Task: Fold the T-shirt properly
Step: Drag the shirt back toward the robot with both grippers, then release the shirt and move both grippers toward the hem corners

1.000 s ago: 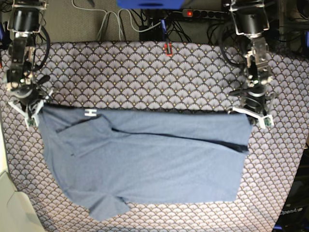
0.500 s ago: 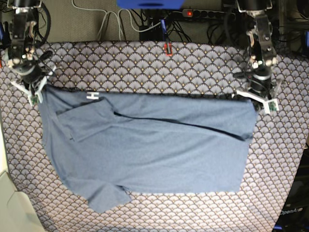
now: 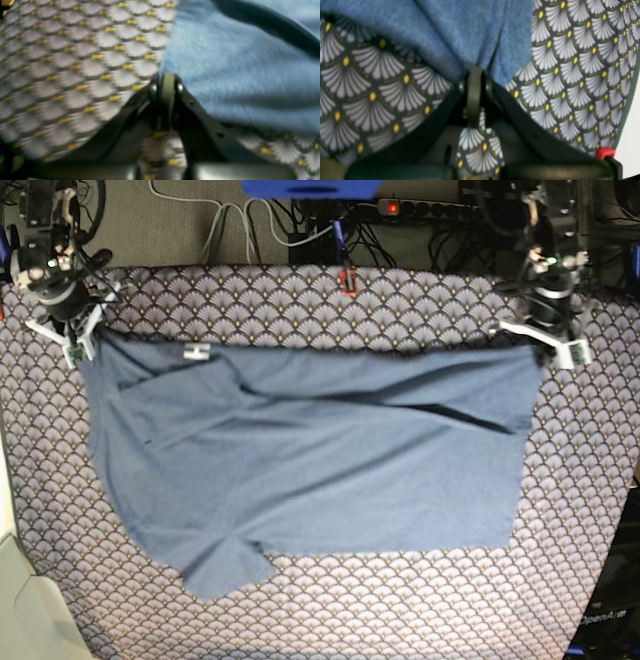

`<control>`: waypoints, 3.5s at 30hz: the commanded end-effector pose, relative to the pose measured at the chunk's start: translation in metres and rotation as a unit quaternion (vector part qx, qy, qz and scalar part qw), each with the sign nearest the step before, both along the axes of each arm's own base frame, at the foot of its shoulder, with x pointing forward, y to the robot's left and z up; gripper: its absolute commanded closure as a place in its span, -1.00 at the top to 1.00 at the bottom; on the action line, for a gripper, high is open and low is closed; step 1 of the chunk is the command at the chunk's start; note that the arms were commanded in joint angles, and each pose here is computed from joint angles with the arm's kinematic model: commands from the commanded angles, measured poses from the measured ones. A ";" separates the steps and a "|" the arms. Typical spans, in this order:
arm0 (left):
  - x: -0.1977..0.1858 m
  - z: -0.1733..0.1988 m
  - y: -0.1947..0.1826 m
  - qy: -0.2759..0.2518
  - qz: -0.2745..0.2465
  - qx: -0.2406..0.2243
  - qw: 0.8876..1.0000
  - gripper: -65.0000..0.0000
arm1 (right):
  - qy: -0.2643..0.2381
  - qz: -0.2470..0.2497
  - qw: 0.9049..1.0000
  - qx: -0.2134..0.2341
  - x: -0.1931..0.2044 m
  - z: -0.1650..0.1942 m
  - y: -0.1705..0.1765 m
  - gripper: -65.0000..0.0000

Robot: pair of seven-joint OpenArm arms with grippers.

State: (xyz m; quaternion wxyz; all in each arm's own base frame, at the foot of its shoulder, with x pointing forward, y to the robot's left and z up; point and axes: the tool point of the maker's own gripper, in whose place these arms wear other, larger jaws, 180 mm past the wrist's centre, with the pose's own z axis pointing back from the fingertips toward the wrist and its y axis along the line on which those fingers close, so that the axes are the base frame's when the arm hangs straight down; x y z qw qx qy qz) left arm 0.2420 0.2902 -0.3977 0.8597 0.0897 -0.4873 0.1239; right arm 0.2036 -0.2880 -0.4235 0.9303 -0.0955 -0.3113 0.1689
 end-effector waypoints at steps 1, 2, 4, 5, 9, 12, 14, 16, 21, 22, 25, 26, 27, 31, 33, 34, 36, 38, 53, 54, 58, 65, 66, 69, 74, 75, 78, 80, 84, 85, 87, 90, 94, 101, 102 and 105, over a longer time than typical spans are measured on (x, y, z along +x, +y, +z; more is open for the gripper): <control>0.004 0.015 0.011 -0.023 0.005 0.015 1.000 -0.98 | -0.004 -0.005 1.000 -0.014 -0.002 0.007 -0.011 -1.00; 0.002 0.016 0.014 -0.022 0.010 0.017 1.000 -0.98 | -0.003 -0.009 1.000 -0.016 -0.004 0.007 -0.014 -1.00; -0.006 0.014 0.022 -0.016 0.019 0.021 0.999 -0.98 | 0.001 -0.003 1.000 -0.013 -0.007 0.008 -0.016 -1.00; -0.007 0.015 0.023 -0.017 0.021 0.022 0.999 -0.98 | 0.008 0.002 1.000 -0.012 -0.012 0.007 -0.018 -1.00; -0.007 0.015 0.024 -0.016 0.021 0.024 0.999 -0.98 | 0.020 0.019 1.000 -0.005 -0.019 0.007 -0.019 -1.00; -0.007 0.013 0.022 -0.016 0.020 0.020 0.999 -0.98 | 0.023 0.021 1.000 -0.004 -0.021 0.006 -0.019 -1.00; -0.007 0.012 0.021 -0.014 0.021 0.019 1.000 -0.98 | 0.024 0.021 0.999 -0.004 -0.022 0.006 -0.019 -1.00; -0.010 0.010 0.021 -0.010 0.021 0.019 1.000 -0.98 | 0.024 0.021 0.999 -0.004 -0.022 0.006 -0.019 -1.00; -0.017 0.007 0.021 -0.003 0.020 0.019 1.000 -0.98 | 0.032 0.022 0.999 -0.004 -0.029 0.003 -0.019 -1.00; -0.017 0.007 0.022 -0.002 0.020 0.020 1.000 -0.98 | 0.035 0.022 0.999 -0.004 -0.031 0.002 -0.019 -1.00; -0.021 0.005 0.023 0.002 0.021 0.020 1.000 -0.98 | 0.037 0.023 0.999 -0.004 -0.032 0.001 -0.018 -1.00; -0.023 0.004 0.023 0.005 0.021 0.020 1.000 -0.98 | 0.037 0.023 0.999 -0.004 -0.032 0.001 -0.018 -1.00; -0.023 0.004 0.023 0.005 0.021 0.020 1.000 -0.98 | 0.037 0.023 0.999 -0.004 -0.032 0.001 -0.018 -1.00; -0.024 0.003 0.023 0.006 0.022 0.020 1.000 -0.97 | 0.038 0.022 0.999 -0.004 -0.033 0.001 -0.018 -1.00; -0.024 0.004 0.023 0.005 0.022 0.020 1.000 -0.97 | 0.038 0.022 0.999 -0.004 -0.033 0.001 -0.019 -1.00; -0.024 0.004 0.023 0.006 0.022 0.020 1.000 -0.97 | 0.038 0.022 0.999 -0.004 -0.033 0.001 -0.019 -1.00; -0.029 0.000 0.024 0.013 0.023 0.020 0.999 -0.97 | 0.038 0.017 0.999 -0.007 -0.034 0.002 -0.022 -1.00; -0.029 0.000 0.024 0.013 0.023 0.020 0.999 -0.97 | 0.034 0.007 0.999 -0.006 -0.035 0.003 -0.025 -1.00; -0.031 -0.002 0.024 0.016 0.024 0.020 0.999 -0.61 | 0.053 0.019 0.998 0.009 -0.046 0.004 -0.029 -1.00; -0.031 -0.002 0.024 0.016 0.024 0.020 0.999 -0.55 | 0.058 0.017 0.998 0.007 -0.047 0.003 -0.030 -1.00; -0.031 -0.002 0.024 0.017 0.024 0.020 0.999 -0.44 | 0.075 0.023 0.997 0.004 -0.050 -0.002 -0.027 -0.67; -0.038 -0.005 0.023 0.024 0.024 0.018 0.999 -0.43 | 0.078 0.023 0.997 0.003 -0.051 -0.002 -0.027 -0.09; -0.039 -0.005 0.024 0.024 0.025 0.018 0.999 -0.43 | 0.077 0.022 0.997 0.002 -0.051 -0.002 -0.028 -0.08; -0.043 -0.006 0.023 0.029 0.023 0.020 0.999 -0.43 | 0.067 0.005 0.998 -0.004 -0.051 0.004 -0.040 -0.08; -0.050 -0.005 0.021 0.025 0.029 -0.001 0.999 -0.11 | 0.058 -0.009 0.998 -0.015 -0.050 0.012 -0.053 -0.08; -0.053 -0.007 0.021 0.028 0.030 -0.005 0.999 -0.01 | 0.057 -0.007 0.998 -0.018 -0.049 0.014 -0.055 -0.08; -0.052 0.001 0.023 0.025 0.018 0.005 1.000 0.26 | 0.056 -0.005 0.998 -0.024 -0.047 0.017 -0.059 -0.08; -0.050 0.007 0.023 0.017 0.016 0.008 1.000 0.32 | 0.051 -0.004 0.998 -0.026 -0.043 0.020 -0.060 -0.08; -0.047 0.016 0.027 0.008 0.016 0.015 1.000 0.32 | 0.038 -0.004 0.999 -0.028 -0.032 0.025 -0.062 -0.08; -0.048 0.018 0.032 0.006 0.024 0.019 1.000 0.32 | 0.036 -0.004 0.999 -0.028 -0.030 0.025 -0.062 -0.08; -0.048 0.023 0.042 0.000 0.037 0.024 0.999 0.32 | 0.030 -0.005 0.999 -0.028 -0.025 0.028 -0.062 -0.08; -0.048 0.025 0.047 -0.004 0.044 0.028 0.999 0.32 | 0.024 -0.004 0.999 -0.028 -0.021 0.030 -0.062 -0.08; -0.047 0.028 0.050 -0.007 0.044 0.031 0.999 0.32 | 0.014 -0.001 0.999 -0.037 -0.011 0.037 -0.067 -0.08; -0.032 0.036 0.049 -0.028 0.046 0.028 0.998 0.32 | -0.005 0.000 0.999 -0.046 0.006 0.049 -0.072 -0.08; -0.030 0.037 0.048 -0.031 0.046 0.028 0.998 0.32 | -0.005 0.000 0.999 -0.046 0.006 0.049 -0.072 -0.08; -0.023 0.041 0.049 -0.040 0.047 0.027 0.998 0.32 | -0.010 0.000 0.999 -0.044 0.012 0.051 -0.072 -0.08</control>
